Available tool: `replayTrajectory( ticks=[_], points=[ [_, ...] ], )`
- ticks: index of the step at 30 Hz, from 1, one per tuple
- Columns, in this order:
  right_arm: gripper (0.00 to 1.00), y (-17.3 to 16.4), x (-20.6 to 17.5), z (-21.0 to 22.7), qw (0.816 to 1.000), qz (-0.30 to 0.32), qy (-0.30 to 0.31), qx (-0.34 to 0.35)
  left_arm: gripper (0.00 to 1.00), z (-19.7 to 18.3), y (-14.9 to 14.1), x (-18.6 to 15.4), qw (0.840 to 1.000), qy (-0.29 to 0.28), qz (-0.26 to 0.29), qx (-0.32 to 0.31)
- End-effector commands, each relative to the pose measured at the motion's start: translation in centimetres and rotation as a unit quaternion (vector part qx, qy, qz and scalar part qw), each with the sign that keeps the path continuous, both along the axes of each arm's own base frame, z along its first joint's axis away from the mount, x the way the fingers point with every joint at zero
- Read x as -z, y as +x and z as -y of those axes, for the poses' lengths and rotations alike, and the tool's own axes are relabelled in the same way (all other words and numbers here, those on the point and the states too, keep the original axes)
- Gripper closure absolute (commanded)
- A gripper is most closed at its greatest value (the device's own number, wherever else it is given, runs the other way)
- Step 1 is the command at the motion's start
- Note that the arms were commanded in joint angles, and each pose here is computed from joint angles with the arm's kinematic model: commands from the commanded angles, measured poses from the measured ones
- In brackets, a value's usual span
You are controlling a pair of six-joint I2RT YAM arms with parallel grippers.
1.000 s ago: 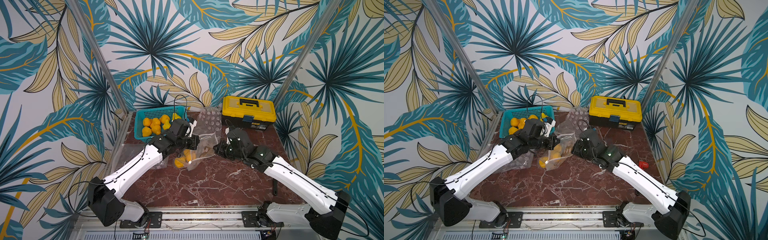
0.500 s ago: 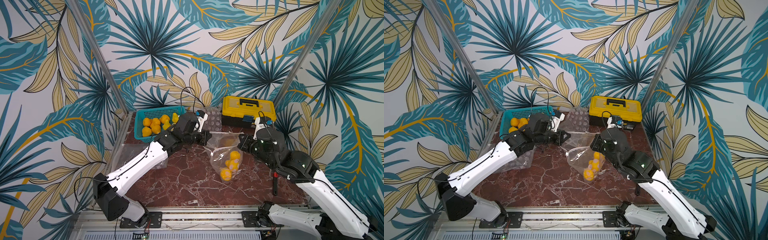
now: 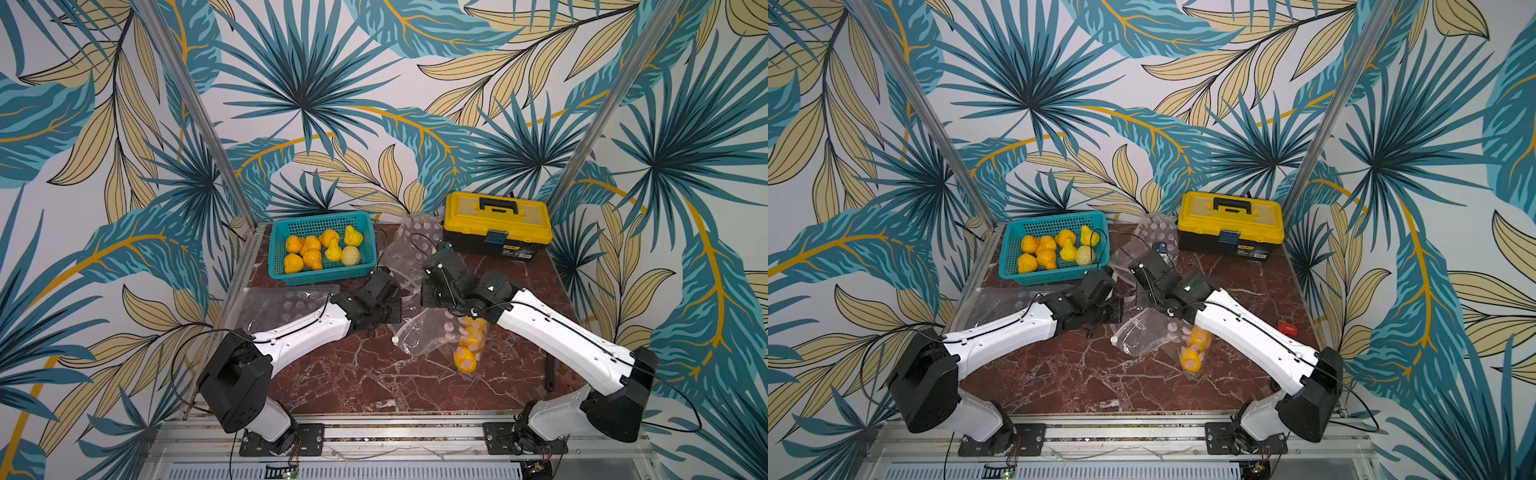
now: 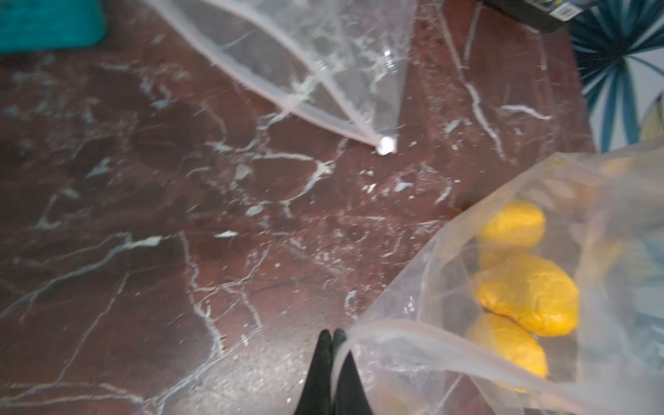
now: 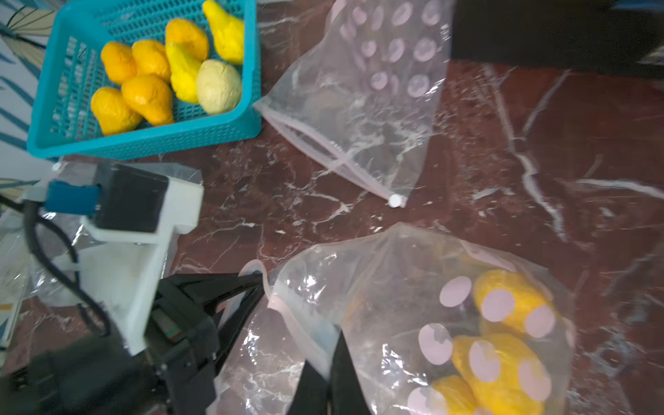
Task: Open the zip-top bag and take out the pear
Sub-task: Adjust the zipper food storage bag at the center of the board.
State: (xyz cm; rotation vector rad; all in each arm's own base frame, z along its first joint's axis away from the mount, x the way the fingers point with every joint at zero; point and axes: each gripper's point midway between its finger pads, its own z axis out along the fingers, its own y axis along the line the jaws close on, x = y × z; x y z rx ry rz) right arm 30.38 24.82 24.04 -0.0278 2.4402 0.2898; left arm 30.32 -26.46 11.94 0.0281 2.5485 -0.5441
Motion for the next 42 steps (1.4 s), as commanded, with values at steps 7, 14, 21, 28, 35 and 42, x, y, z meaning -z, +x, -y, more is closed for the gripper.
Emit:
replayTrajectory(
  ticks=[7, 14, 21, 28, 35, 42],
  points=[
    [1.0, 0.2, 1.8, -4.5, 0.997, -0.018, 0.057, -0.043, 0.71, -8.2, -1.5, 4.0, 0.99, 0.069, -0.026, -0.119],
    [1.0, 0.0, 2.7, -5.3, 0.996, -0.038, 0.047, -0.062, 0.47, -9.3, -1.1, -3.1, 0.995, 0.006, 0.06, -0.078],
    [1.0, 0.0, 3.2, -7.4, 0.992, -0.059, 0.069, -0.089, 0.53, -5.1, -3.7, -6.7, 0.99, -0.094, 0.075, 0.075],
    [0.96, 0.1, 2.7, -10.2, 0.982, -0.075, 0.125, -0.117, 0.73, -0.7, -4.5, -5.6, 0.97, -0.175, 0.033, 0.166],
    [0.88, -0.3, 1.1, -11.3, 0.973, -0.075, 0.182, -0.123, 0.78, 0.4, -4.3, 0.0, 0.967, -0.185, -0.009, 0.175],
    [0.61, -1.5, 1.4, -7.1, 0.981, -0.077, 0.152, -0.098, 0.78, 0.3, -4.5, 2.9, 0.969, -0.18, -0.032, 0.169]
  ],
)
